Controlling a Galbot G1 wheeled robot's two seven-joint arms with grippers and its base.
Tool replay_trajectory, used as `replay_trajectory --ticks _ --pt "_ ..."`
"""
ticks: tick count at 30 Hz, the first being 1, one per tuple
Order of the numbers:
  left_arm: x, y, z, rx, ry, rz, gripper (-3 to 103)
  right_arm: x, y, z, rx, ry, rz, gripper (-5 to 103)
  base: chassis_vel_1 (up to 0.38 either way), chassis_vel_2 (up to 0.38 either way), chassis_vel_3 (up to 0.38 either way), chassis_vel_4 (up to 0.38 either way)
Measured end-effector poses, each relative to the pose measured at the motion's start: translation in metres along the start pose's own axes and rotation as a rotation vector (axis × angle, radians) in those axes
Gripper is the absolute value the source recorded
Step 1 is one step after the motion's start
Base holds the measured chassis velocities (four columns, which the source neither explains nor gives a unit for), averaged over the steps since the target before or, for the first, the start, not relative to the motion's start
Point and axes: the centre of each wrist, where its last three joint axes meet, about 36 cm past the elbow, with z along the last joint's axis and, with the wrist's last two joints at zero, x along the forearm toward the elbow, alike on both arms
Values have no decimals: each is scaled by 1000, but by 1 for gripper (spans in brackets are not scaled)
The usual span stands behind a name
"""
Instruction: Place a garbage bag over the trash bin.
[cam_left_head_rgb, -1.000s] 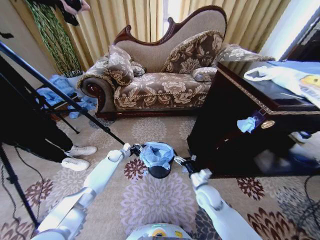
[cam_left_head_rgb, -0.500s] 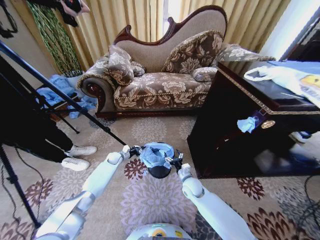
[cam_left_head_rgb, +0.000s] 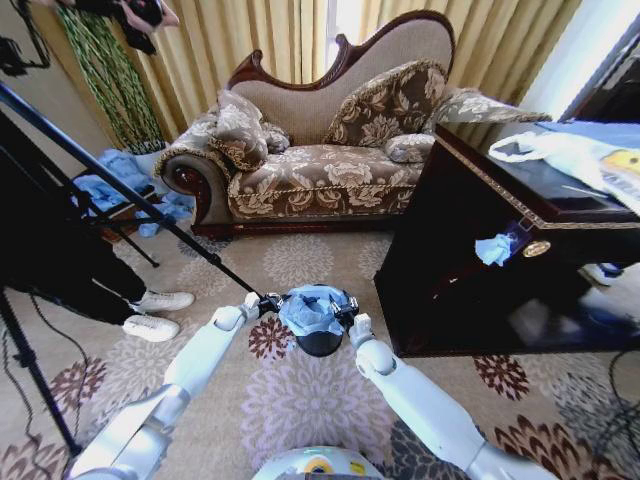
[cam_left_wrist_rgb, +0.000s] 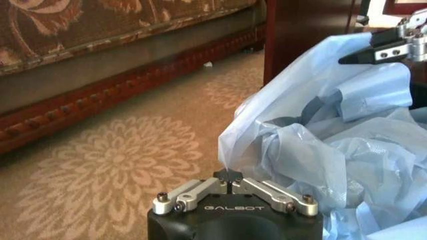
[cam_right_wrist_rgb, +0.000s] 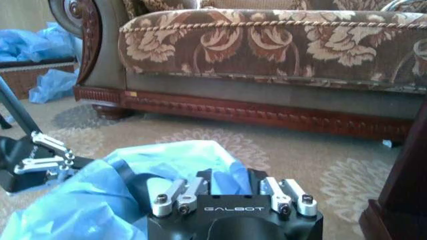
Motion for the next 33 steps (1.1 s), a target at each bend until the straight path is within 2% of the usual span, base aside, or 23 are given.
replay_trajectory --ticks 3,4,7,8,9,23,28,33 --pt "-2 -1 0 2 -3 2 0 -4 -4 7 22 5 2 24 0 0 0 0" --pt "-2 -1 0 2 -3 2 0 -4 -4 7 22 5 2 24 0 0 0 0" --pt "-3 -3 -1 4 -9 3 0 -12 -6 11 45 -7 8 8 0 0 0 0" --pt "-3 -3 -1 4 -9 3 0 -12 -6 11 45 -7 8 8 0 0 0 0" --pt "-3 -3 -1 4 -10 3 0 -13 -7 11 48 -13 9 3 0 0 0 0" --pt "1 -2 -6 4 -36 -14 0 -27 -20 -17 73 -46 37 0 0 0 0 0" --pt "1 1 -29 4 -90 -19 0 -36 -29 -29 105 -52 32 0 0 0 0 0" --pt "4 -1 -45 3 -112 -10 0 -37 -37 -33 108 -39 11 0 0 0 0 0"
